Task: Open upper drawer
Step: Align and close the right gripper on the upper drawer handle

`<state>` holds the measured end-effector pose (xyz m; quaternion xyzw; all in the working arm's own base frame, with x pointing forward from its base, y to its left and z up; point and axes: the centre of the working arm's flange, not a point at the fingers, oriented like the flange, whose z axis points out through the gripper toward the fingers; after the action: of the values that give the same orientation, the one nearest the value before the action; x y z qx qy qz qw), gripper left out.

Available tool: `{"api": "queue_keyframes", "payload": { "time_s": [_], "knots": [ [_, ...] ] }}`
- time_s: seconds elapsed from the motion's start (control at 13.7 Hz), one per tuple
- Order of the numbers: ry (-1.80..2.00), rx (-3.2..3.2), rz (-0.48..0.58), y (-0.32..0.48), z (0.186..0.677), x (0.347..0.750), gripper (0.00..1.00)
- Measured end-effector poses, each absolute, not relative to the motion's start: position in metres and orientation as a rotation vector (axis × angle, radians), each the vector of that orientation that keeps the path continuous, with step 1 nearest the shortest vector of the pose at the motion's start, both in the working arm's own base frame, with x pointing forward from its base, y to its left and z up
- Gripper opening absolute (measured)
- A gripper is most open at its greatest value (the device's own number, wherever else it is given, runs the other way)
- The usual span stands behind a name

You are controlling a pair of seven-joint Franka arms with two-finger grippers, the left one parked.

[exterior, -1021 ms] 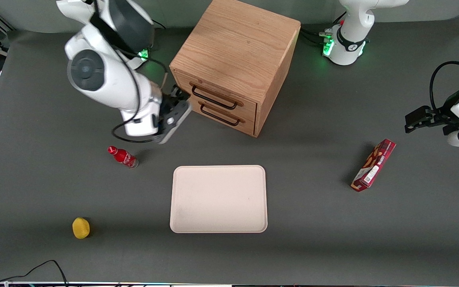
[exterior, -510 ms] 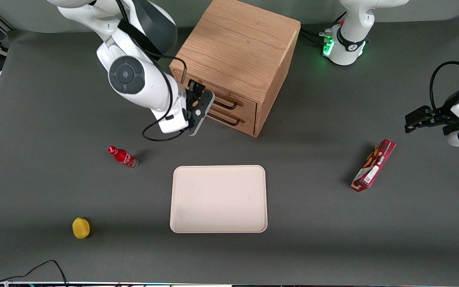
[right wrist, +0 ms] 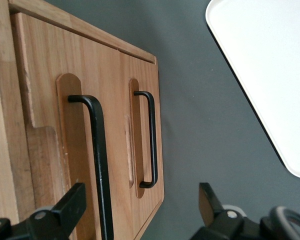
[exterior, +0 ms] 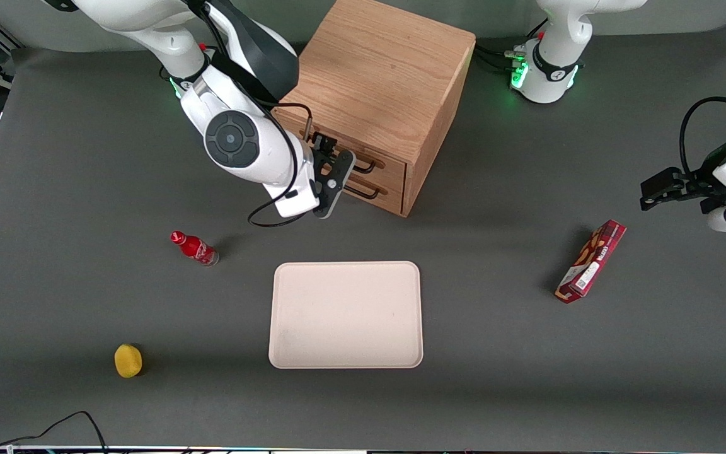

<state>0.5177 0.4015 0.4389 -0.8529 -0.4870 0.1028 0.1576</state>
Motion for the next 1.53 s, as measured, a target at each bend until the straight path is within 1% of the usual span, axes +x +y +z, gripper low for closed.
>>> {"api": "queue_keyframes", "payload": {
  "time_s": [0.36, 0.66, 0.95, 1.53],
  "knots": [
    [-1.389, -2.430, 0.323, 0.404, 0.426, 0.519, 1.00],
    [-1.420, -2.412, 0.340, 0.419, 0.422, 0.507, 1.00],
    [-1.418, -2.405, 0.362, 0.422, 0.411, 0.506, 1.00],
    [-1.423, -2.402, 0.370, 0.427, 0.395, 0.499, 1.00]
  ]
}}
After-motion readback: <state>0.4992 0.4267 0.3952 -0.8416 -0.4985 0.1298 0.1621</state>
